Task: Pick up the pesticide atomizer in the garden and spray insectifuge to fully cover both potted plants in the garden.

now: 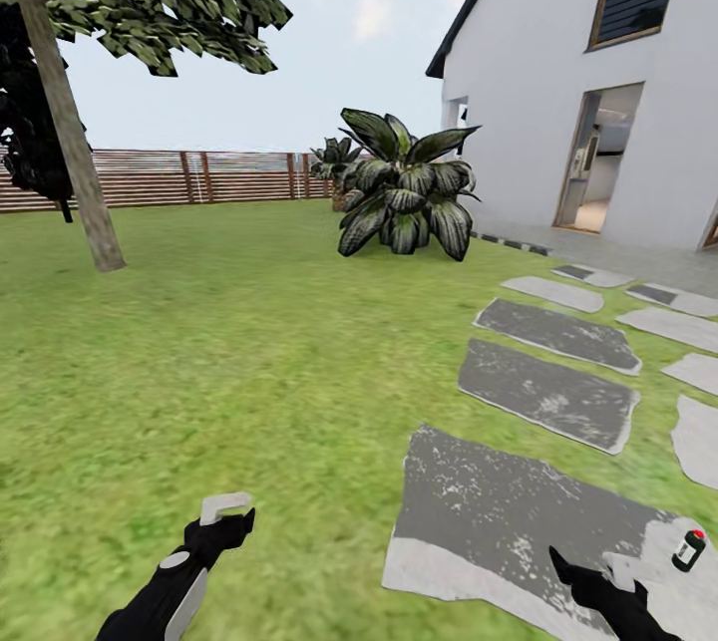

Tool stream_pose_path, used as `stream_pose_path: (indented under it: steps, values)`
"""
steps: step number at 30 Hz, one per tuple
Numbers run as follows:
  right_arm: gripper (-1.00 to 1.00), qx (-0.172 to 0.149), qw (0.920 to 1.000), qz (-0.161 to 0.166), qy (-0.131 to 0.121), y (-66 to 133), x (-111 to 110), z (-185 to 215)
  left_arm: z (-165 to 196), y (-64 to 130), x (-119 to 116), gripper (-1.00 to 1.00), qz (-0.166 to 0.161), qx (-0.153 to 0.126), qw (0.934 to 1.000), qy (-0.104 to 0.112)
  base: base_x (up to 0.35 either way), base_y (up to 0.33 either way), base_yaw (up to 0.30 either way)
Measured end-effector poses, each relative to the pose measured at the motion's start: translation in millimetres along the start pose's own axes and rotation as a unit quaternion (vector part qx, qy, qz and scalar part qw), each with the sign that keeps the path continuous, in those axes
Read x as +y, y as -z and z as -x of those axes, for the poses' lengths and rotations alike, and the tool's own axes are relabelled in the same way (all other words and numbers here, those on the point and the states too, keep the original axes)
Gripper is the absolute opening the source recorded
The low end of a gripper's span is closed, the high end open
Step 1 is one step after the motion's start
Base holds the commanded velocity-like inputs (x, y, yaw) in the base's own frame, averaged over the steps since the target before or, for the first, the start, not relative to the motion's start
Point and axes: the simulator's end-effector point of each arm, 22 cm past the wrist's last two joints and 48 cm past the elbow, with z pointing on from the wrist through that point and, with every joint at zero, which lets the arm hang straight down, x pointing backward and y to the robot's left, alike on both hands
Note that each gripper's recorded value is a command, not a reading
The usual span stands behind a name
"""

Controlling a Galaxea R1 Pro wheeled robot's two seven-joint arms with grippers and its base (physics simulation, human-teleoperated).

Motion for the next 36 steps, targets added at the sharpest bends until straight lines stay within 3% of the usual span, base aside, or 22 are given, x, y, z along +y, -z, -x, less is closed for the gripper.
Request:
stream_pose_path:
  steps: [10,36]
  values:
    - [1.0,0.002,1.0,0.0,0.0,0.0,0.0,-1.1,0.0,-0.1,-0.1,1.0,0.0,0.0,1.0,0.0,0.203,0.299,-0.096]
    - [1.0,0.002,1.0,-0.001,-0.001,0.1,-0.5,-1.3,-0.2,-0.1,-0.2,1.0,0.0,0.0,1.0,0.0,0.16,0.315,-0.264]
